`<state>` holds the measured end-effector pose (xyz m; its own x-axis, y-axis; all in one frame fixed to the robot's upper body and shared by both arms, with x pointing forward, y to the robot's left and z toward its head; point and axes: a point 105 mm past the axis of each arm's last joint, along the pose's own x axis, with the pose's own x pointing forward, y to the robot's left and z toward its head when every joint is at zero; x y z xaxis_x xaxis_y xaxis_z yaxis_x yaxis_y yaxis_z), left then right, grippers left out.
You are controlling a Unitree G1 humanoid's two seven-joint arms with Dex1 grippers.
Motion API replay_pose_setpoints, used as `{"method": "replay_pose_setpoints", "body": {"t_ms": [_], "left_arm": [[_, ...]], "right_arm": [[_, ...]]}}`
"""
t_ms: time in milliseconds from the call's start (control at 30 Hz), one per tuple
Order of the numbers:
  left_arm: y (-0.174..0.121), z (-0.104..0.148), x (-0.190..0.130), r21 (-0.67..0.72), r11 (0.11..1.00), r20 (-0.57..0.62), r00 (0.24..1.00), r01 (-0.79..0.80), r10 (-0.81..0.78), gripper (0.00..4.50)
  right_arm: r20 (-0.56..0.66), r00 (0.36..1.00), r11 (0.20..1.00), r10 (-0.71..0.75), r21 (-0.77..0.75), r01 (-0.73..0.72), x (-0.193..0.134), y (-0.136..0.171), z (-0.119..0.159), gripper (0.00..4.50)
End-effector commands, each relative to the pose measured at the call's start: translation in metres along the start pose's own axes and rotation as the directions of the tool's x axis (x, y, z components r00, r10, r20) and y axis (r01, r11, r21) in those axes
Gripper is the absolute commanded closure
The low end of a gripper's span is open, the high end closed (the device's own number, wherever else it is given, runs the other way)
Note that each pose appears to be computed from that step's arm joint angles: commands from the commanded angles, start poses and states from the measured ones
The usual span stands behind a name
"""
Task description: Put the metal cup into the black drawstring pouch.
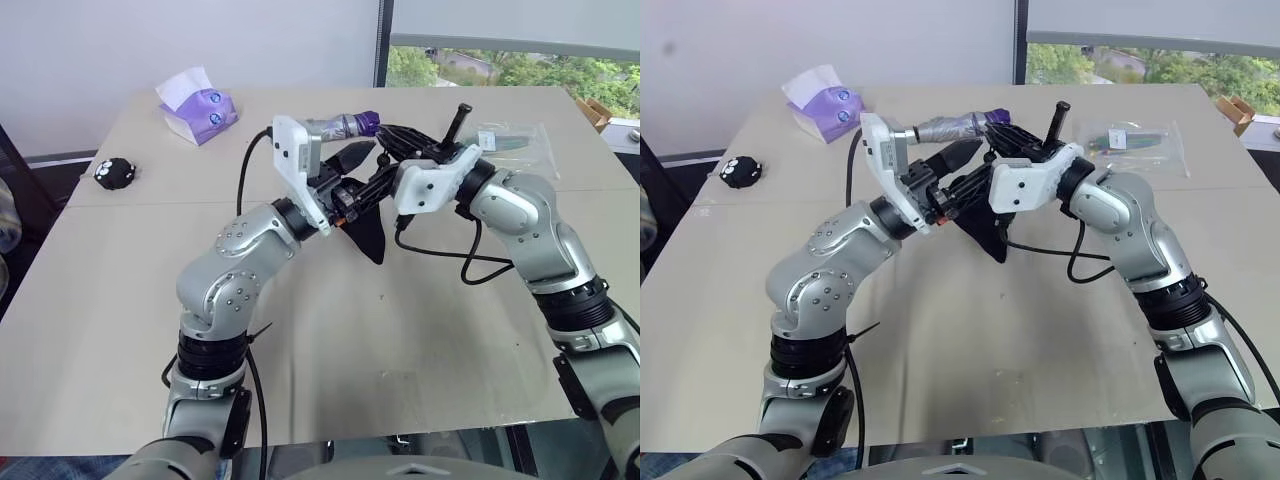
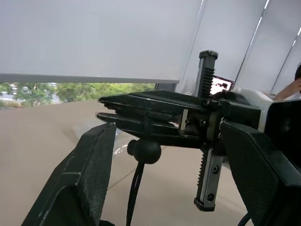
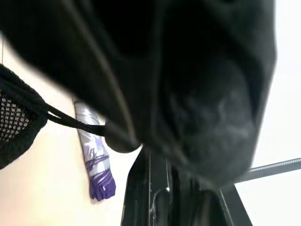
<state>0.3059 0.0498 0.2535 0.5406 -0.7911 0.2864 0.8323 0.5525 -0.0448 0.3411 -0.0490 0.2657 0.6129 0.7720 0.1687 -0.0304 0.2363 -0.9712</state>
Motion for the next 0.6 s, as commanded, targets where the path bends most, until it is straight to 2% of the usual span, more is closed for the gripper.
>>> {"method": "replay_pose_setpoints", "body": {"t_ms": [33, 100, 200, 600], "left_arm": [[-0.0056, 0.0128, -0.0014, 0.030, 0.999, 0.043, 0.999, 0.026, -0.027, 1.39], [-0.0047, 0.0123, -0.0012, 0.031, 0.999, 0.040, 0.999, 0.023, -0.024, 2.14], [-0.0045, 0.0089, -0.0011, 0.039, 0.999, 0.020, 1.000, 0.023, -0.024, 3.49], [0.0022, 0.0033, -0.0029, 0.071, 0.997, -0.005, 1.000, -0.017, 0.018, 3.49]], "right_arm": [[0.010, 0.999, 0.999, -0.052, -0.010, 0.053, -0.0016, -0.0130, 0.0033, 4.50], [0.010, 0.998, 0.998, -0.055, -0.010, 0.055, -0.0015, -0.0136, 0.0034, 4.50], [0.014, 0.998, 0.998, -0.060, -0.008, 0.060, -0.0012, -0.0148, 0.0045, 4.50], [0.014, 0.998, 0.998, -0.068, 0.014, 0.067, -0.0023, -0.0156, 0.0051, 4.50]]}}
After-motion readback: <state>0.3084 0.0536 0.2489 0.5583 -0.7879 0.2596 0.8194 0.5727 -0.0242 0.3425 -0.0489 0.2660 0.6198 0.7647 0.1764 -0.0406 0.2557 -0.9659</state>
